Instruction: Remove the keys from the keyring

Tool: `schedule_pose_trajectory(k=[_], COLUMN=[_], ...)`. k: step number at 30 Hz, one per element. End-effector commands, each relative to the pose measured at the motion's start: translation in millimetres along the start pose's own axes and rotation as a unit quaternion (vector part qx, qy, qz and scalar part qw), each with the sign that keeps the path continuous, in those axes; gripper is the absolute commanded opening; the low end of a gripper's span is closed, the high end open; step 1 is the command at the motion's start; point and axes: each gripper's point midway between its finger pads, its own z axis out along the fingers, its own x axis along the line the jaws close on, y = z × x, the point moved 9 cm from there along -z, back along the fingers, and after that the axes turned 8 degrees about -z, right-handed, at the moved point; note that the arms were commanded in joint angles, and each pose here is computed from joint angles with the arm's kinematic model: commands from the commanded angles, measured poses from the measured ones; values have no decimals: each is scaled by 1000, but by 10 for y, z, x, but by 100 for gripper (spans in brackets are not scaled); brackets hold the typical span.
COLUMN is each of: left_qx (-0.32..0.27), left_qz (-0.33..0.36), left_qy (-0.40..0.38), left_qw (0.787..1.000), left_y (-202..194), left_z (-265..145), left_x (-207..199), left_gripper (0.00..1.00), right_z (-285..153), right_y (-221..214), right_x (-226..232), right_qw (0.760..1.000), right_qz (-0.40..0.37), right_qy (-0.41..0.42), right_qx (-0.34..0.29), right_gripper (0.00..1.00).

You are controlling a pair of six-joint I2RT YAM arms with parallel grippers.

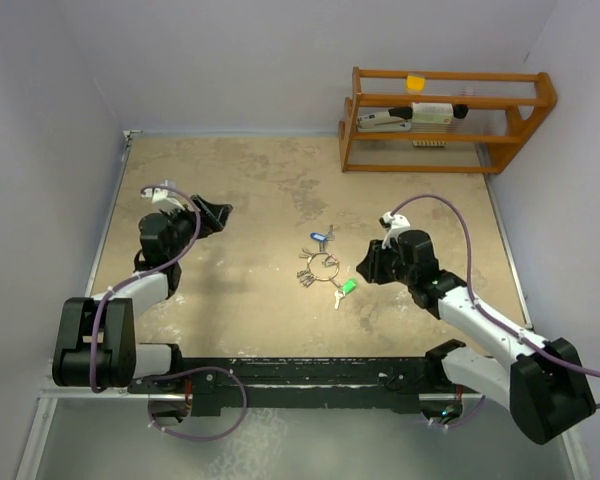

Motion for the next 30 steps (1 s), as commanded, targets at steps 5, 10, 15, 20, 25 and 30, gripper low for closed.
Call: schedule_pose_trajectory(k=[5, 10, 15, 20, 25, 30], left_qx=[11, 11, 17, 25, 19, 19], left_qz=[11, -1, 0, 2, 3, 7], left_qy=[-85, -108, -112, -116, -121, -116], left_qw=[996, 994, 994, 993, 993, 993], left_y=[-57, -80, -68, -100, -93, -104], left_z=[24, 30, 75, 93, 90, 81], left_x=[-233, -270, -281, -281, -310, -298], left_gripper=[40, 27, 23, 21, 25, 29], right_z=[130, 195, 239, 268, 298, 319], right_y=[13, -104, -157, -213, -261, -303], right_x=[53, 42, 41, 33, 29, 37], right_qw=[1000, 999, 999, 998, 998, 997], right_qz=[6, 18, 28, 31, 37, 42], right_qy=[30, 32, 36, 32, 34, 39], right_qx=[7, 18, 26, 37, 44, 53], right_gripper=[34, 33, 33, 31, 31, 31])
